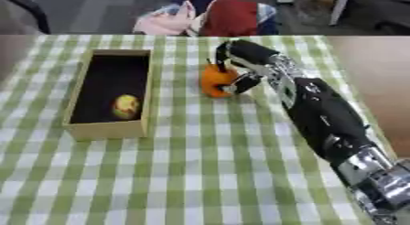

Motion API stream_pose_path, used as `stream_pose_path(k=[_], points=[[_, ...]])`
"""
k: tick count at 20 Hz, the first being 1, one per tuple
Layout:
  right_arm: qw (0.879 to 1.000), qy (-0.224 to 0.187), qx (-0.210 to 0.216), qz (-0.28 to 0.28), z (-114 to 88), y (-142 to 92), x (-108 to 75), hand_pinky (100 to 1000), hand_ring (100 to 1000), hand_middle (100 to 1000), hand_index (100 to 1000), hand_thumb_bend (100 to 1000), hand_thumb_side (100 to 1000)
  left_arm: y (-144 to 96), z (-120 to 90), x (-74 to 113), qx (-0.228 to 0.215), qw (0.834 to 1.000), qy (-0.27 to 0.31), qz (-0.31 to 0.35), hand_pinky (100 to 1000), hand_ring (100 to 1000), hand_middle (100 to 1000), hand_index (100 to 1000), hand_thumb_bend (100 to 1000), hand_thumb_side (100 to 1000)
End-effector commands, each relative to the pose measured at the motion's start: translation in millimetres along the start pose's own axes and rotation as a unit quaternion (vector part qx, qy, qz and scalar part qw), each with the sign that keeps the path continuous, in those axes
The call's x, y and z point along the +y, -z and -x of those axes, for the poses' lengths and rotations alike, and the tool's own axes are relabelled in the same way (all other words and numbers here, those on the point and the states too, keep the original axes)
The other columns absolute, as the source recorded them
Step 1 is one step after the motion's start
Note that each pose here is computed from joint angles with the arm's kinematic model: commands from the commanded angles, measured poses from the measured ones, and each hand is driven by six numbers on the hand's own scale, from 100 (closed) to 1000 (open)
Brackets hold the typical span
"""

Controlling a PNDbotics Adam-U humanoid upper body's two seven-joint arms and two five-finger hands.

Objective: Pick up objects on the table and place them in the box.

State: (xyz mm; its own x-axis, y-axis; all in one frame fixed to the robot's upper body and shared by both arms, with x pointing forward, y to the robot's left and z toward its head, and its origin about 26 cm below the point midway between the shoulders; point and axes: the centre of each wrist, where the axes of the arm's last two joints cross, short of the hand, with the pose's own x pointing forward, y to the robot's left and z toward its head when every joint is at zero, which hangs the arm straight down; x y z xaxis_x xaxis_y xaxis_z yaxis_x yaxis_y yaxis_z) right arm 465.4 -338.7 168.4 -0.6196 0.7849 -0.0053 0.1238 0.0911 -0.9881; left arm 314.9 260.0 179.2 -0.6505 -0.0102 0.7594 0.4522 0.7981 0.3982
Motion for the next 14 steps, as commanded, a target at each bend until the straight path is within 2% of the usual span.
stream_pose_path(k=[1,5,8,11,14], points=[[0.998,-0.003,-0.029,0.058,-6,13,-37.8,666,793,536,342,157,100,2,-6,4.7,-0.005,1.000,0.013,0.004,694,673,620,776,100,655],[0.994,0.025,-0.070,0.084,-26,33,-61.8,666,795,530,342,129,100,2,-6,4.5,-0.005,1.000,0.011,0.007,694,673,619,776,100,653],[0.991,0.042,-0.099,0.080,-41,47,-70.1,667,797,533,349,115,100,2,-6,3.9,-0.008,1.000,0.009,0.011,694,673,619,776,100,649],[0.989,0.057,-0.119,0.068,-54,60,-68.9,667,799,532,349,100,100,4,-7,3.5,-0.014,1.000,0.006,0.013,694,673,619,777,100,647],[0.988,0.060,-0.137,0.045,-65,70,-59.7,669,802,538,360,100,100,6,-8,3.1,-0.017,1.000,0.004,0.014,694,673,620,777,100,645]])
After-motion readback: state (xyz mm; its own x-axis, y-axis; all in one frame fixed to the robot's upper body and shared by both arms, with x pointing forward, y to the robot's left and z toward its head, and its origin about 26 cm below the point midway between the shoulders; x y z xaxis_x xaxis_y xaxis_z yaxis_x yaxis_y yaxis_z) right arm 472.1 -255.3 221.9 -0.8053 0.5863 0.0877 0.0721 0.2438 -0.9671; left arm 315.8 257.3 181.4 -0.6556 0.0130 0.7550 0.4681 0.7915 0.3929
